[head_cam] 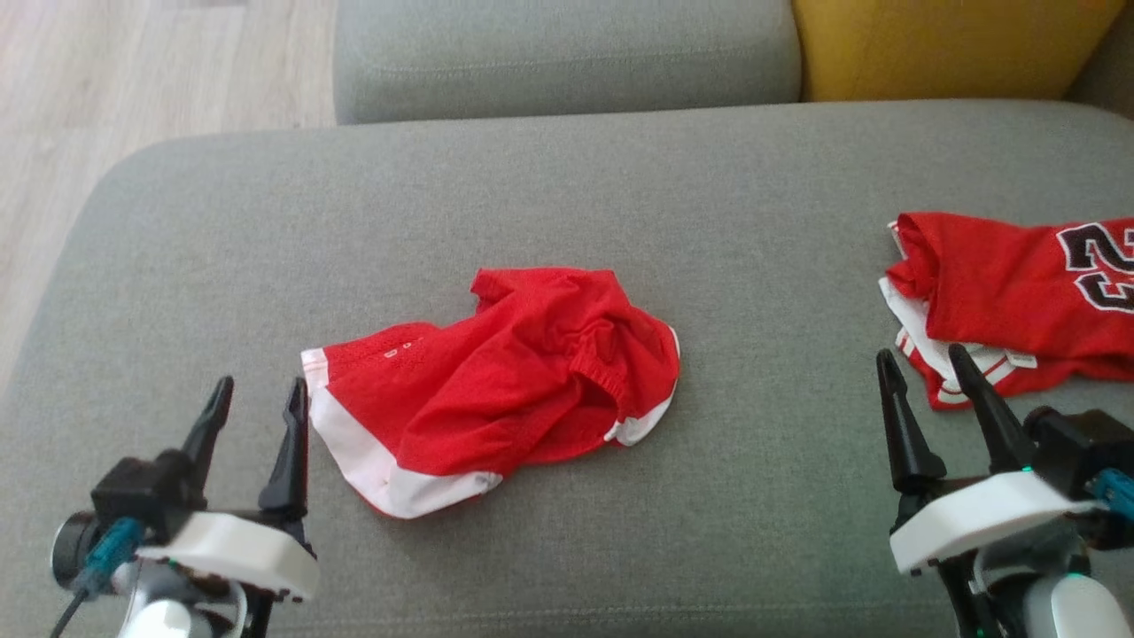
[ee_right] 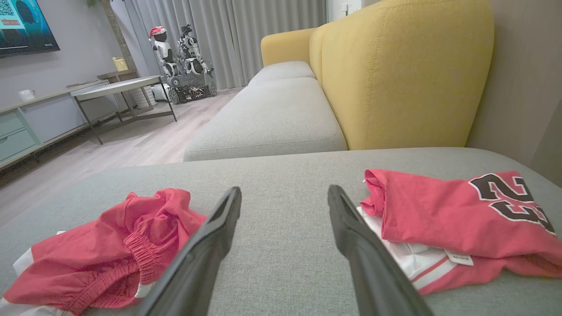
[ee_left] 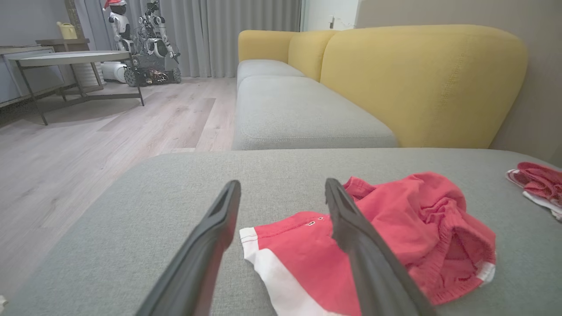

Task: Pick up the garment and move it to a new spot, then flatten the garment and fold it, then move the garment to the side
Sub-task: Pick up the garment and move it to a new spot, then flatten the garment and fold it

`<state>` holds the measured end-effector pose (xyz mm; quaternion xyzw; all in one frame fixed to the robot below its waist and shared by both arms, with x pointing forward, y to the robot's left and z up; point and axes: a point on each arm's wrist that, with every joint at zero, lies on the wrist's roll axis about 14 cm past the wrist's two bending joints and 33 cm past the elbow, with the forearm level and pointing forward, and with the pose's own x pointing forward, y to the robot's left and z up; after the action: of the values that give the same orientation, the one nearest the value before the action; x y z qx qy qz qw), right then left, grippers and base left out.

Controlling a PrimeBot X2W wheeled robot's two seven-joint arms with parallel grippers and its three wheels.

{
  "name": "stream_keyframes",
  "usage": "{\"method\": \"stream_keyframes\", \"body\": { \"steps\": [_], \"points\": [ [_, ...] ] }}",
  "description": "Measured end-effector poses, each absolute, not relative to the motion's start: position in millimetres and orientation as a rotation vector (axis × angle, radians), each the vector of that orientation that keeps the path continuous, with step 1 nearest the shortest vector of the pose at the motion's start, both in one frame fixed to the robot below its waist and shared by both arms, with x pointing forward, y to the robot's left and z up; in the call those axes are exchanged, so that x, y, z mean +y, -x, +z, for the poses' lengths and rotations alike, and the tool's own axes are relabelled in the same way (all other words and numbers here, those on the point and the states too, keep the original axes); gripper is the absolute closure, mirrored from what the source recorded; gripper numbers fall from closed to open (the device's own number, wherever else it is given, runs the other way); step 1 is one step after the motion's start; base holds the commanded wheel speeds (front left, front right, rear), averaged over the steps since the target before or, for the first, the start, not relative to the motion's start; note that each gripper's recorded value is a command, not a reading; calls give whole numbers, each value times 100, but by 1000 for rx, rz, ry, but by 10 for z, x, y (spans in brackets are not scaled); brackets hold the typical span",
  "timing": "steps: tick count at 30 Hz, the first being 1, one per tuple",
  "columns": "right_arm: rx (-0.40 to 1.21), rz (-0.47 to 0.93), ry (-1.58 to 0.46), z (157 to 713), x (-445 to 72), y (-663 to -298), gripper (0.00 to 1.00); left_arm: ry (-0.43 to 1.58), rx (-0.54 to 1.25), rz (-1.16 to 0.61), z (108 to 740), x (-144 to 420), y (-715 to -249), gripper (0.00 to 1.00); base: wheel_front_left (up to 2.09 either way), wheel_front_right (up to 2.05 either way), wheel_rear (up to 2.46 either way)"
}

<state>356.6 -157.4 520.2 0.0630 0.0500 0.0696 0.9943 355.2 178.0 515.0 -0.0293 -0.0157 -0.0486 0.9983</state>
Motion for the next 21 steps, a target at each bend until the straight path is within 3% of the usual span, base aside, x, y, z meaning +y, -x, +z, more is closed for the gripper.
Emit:
{"method": "stream_keyframes", "body": {
  "steps": [21],
  "points": [
    [96, 141, -123, 5233, -1571, -3516, 0, 42, -16, -85, 5163, 1801, -3470, 0, 0, 0, 0]
  ]
}}
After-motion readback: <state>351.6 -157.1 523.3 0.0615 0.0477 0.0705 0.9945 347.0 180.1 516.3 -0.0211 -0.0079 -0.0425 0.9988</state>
